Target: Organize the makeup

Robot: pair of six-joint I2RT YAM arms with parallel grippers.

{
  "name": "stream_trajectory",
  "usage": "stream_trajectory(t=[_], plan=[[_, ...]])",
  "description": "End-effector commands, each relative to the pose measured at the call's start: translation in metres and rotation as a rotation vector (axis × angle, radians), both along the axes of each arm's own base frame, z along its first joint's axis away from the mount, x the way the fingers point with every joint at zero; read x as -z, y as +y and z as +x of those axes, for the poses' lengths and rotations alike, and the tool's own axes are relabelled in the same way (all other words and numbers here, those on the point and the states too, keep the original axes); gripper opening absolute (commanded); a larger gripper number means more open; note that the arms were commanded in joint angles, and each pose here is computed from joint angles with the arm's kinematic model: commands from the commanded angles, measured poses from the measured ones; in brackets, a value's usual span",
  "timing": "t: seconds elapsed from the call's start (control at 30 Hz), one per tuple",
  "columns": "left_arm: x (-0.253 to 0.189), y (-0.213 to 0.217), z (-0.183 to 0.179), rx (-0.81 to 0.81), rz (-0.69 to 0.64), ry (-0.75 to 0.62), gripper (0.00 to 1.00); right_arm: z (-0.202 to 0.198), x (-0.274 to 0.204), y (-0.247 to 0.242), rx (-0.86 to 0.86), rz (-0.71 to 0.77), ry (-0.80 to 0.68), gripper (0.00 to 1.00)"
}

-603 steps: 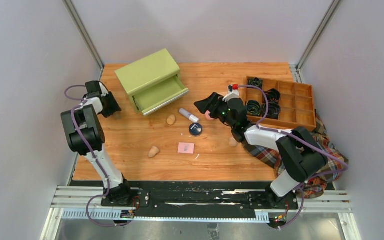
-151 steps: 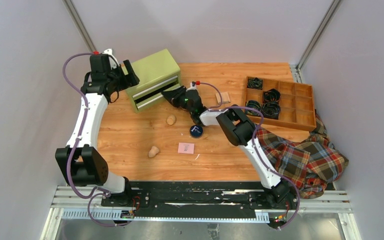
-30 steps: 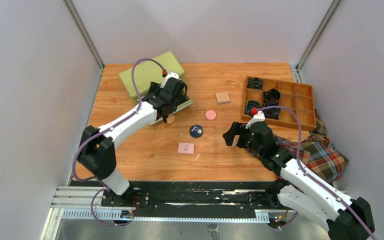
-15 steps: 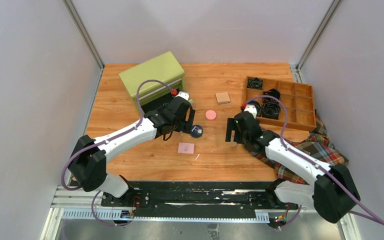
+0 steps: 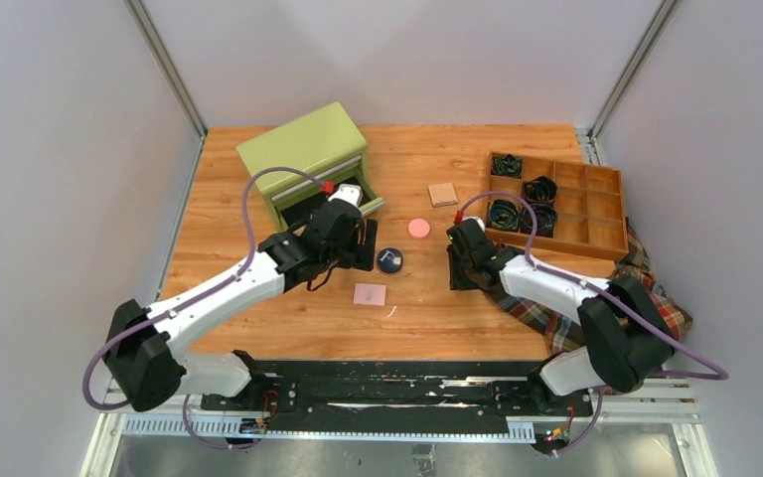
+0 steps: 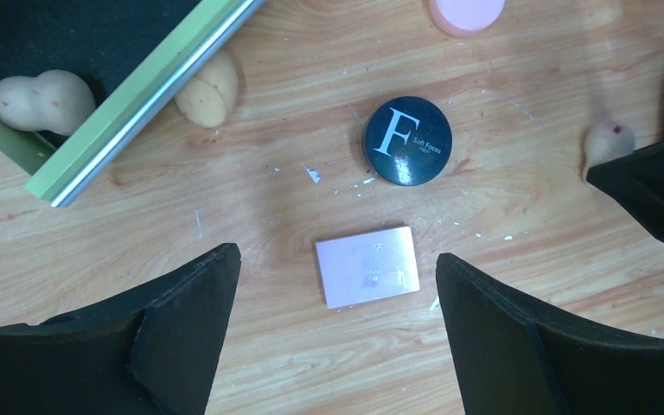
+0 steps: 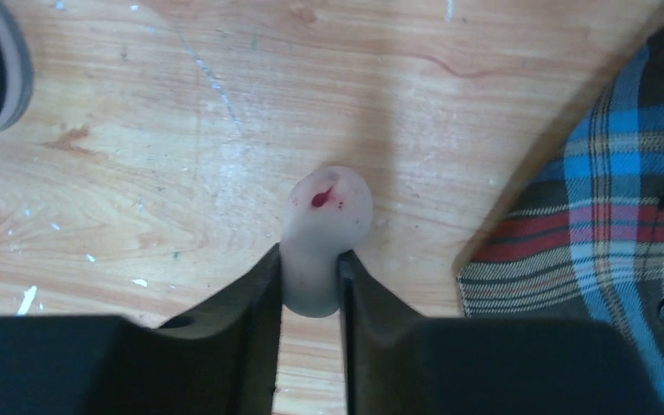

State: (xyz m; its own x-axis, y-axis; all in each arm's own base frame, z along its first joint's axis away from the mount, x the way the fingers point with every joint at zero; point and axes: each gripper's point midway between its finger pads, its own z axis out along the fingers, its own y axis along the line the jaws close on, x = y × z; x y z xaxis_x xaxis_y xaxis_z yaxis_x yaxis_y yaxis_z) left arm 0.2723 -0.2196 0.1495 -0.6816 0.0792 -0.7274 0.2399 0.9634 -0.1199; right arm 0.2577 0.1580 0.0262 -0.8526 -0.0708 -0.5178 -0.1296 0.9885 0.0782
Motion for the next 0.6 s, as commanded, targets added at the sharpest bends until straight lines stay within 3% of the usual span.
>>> stream_trajectory(t=[0.0,0.13,0.23,0.57], plan=[[-0.027,0.009,-0.006,-0.004,-0.013,-0.032,0.88,0.013,-0.019,0.009,-0.004,0.075,-0.071,0.20],[-0.055,0.024,-0.009,-0.020,0.012,-0.073,0.89,0.021,-0.045,0.034,-0.081,0.187,-0.117,0.16],[-0.069,0.033,-0.027,0.015,-0.043,-0.063,0.89,0.035,-0.071,0.062,-0.150,0.288,-0.161,0.14],[-0.057,0.097,-0.088,-0.128,-0.152,-0.048,0.89,0.102,-0.144,0.164,-0.307,0.465,-0.274,0.17]])
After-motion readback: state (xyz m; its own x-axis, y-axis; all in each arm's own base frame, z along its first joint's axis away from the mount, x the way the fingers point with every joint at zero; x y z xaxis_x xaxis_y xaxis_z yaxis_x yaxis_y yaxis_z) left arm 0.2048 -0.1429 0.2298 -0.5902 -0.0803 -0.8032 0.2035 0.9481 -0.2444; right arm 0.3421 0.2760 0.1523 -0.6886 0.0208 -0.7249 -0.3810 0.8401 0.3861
